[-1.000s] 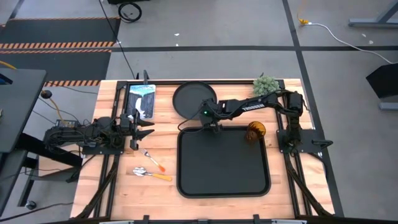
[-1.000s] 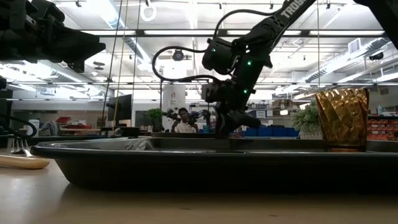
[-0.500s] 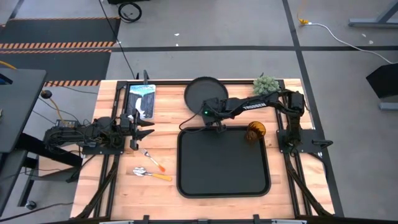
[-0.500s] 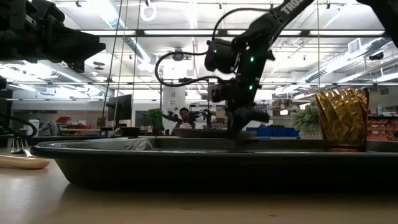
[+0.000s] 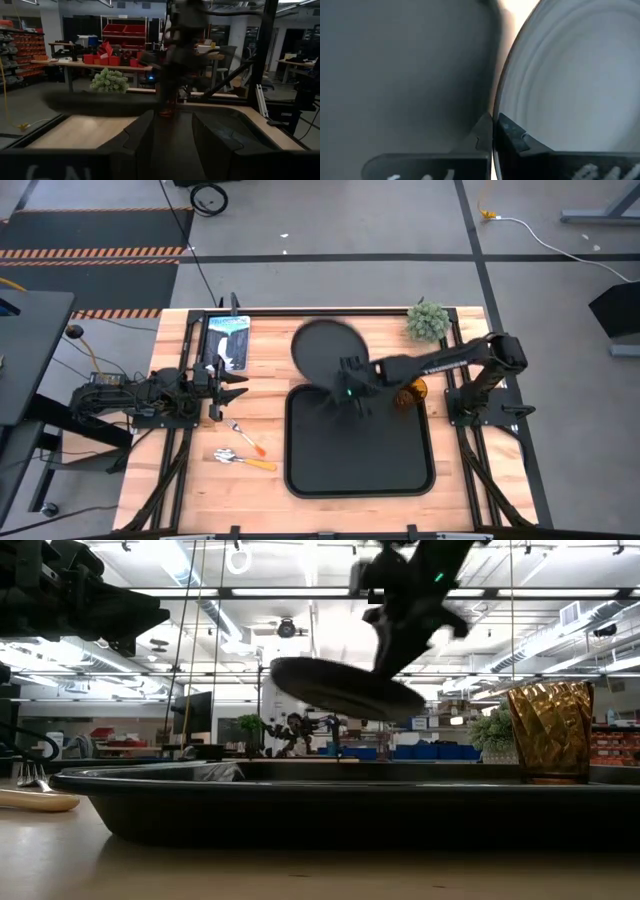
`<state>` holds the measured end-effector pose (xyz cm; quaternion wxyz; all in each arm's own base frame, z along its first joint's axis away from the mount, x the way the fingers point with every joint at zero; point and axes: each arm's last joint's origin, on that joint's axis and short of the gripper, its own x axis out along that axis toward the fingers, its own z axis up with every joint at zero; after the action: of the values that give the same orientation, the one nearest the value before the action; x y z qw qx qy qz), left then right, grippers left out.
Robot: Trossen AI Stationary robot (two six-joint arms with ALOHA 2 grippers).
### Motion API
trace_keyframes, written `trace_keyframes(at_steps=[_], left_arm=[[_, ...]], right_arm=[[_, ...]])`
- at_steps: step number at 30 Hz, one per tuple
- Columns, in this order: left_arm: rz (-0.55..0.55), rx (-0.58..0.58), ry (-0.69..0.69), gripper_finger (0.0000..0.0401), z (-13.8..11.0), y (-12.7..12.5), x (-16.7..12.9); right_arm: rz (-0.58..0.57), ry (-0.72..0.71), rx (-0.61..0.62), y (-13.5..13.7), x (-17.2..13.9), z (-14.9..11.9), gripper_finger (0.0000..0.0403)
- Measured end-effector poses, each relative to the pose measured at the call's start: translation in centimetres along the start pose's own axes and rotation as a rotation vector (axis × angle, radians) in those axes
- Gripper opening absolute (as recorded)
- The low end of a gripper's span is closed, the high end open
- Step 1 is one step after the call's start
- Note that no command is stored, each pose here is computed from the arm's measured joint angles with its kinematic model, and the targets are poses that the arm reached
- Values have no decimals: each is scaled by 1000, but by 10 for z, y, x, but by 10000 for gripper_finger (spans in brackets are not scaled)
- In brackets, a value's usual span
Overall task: Pick and place plate/cup/fork/spoon on tray
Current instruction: Put the black plate on the black tray to the bottom left of the orange cup
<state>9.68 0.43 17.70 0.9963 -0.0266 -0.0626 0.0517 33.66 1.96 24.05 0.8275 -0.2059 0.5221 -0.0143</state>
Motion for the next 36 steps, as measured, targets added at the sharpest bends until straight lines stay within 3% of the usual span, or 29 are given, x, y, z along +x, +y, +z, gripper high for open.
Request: trace_keyframes(at_steps=[8,16,26,36], left_arm=[[0,0,0,142,0,0,0],[0,0,0,142,0,0,0],[0,0,-1,142,0,0,0],[0,0,1,142,0,0,0]], right_arm=[[195,123,-47,86,-13,-3,10],[246,145,22,158,-28,-10,11],[288,201,142,217,-40,-25,11],[340,202,342,240,-45,-28,52]])
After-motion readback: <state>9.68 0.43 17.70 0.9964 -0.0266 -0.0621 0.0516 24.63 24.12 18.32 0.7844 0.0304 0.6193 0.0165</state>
